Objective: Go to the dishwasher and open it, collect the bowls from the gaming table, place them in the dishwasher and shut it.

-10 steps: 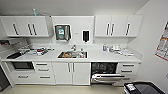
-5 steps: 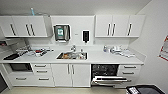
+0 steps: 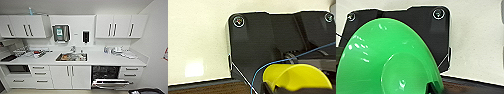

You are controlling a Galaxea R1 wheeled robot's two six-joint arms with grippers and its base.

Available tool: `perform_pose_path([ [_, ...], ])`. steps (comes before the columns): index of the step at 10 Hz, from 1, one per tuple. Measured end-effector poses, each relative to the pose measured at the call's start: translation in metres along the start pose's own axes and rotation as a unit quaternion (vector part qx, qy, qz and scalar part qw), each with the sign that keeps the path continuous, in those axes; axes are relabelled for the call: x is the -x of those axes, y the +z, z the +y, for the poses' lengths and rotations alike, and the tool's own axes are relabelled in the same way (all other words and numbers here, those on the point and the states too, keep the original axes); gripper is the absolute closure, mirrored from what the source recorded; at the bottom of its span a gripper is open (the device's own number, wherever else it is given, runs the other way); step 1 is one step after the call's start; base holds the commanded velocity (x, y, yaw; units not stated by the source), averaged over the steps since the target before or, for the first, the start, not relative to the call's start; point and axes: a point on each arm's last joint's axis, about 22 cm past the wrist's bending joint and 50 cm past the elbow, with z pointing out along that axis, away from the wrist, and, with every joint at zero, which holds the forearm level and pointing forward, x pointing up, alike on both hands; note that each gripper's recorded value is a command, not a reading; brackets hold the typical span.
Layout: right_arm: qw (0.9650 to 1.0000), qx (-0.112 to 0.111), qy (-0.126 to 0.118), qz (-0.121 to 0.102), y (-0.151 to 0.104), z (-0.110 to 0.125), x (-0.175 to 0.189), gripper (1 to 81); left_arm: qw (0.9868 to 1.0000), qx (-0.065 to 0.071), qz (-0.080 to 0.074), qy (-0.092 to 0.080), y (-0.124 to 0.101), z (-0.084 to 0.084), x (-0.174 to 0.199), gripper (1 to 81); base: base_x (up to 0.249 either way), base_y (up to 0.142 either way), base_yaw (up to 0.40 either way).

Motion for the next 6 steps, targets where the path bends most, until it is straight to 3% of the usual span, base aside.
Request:
perform_pose_path([
  [6,1.0000,-0.002,0.000,0.000,0.0009,-0.0035,-0.0001,81.1,1.0000,0.000,0.000,0.000,0.0001,0.0005,0.0001,81.1,0.126,0.000,0.000],
])
